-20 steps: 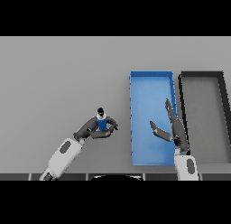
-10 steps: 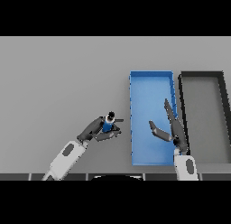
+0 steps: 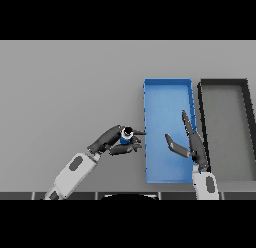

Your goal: Pick up the blue pipe and place it into the blue bin.

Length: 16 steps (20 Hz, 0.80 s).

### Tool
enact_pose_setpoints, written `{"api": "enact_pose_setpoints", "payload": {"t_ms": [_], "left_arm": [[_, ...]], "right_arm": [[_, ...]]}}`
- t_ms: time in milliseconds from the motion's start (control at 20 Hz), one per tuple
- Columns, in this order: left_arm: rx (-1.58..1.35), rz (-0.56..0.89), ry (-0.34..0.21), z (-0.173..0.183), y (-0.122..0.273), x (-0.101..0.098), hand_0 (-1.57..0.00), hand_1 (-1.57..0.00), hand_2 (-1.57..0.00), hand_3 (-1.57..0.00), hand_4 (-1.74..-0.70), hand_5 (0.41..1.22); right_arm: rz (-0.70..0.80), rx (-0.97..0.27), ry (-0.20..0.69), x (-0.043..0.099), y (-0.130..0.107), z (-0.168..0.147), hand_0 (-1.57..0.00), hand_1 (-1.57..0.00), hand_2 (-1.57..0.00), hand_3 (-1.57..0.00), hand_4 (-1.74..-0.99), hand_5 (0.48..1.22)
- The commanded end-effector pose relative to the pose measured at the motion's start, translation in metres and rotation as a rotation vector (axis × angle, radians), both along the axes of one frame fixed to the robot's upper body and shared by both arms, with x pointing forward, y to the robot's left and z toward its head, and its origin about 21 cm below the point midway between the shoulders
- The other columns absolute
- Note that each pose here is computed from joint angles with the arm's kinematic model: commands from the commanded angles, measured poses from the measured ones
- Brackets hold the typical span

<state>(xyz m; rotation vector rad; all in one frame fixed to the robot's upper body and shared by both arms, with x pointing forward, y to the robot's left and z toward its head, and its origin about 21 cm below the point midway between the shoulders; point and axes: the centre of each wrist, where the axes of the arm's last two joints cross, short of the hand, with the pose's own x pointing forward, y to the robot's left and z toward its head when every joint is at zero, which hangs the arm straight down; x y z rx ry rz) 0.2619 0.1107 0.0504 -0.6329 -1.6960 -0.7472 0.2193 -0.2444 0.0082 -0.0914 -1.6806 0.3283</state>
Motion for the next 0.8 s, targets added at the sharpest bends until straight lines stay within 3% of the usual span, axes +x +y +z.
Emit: {"api": "enact_pose_setpoints", "payload": {"t_ms": [0, 200, 550, 750], "left_arm": [[0.000, -0.003, 0.000, 0.001, -0.001, -0.001, -1.56, -1.56, -1.56, -1.44, -1.73, 1.218], [0.018, -0.012, 0.014, -0.001, -0.002, -0.004, -1.57, -1.57, -1.57, -1.44, -1.73, 1.219], [0.038, -0.012, 0.011, 0.000, -0.002, -0.001, -1.57, -1.57, -1.57, -1.44, -1.73, 1.220], [0.046, -0.009, 0.010, 0.002, -0.001, 0.002, -1.57, -1.57, -1.57, -1.44, -1.73, 1.221]], "right_arm": [[-0.012, -0.004, 0.006, 0.002, -0.002, -0.001, 0.00, 0.00, 0.00, 0.00, -1.195, 0.635], [-0.011, 0.014, 0.002, -0.008, -0.005, 0.002, 0.00, 0.00, 0.00, 0.00, -1.177, 0.629], [-0.020, 0.063, 0.021, -0.011, 0.001, -0.002, 0.00, 0.00, 0.00, 0.00, -1.197, 0.618], [0.129, 0.178, -0.019, -0.003, -0.004, 0.027, 0.00, 0.00, 0.00, 0.00, -1.199, 0.593]]}}
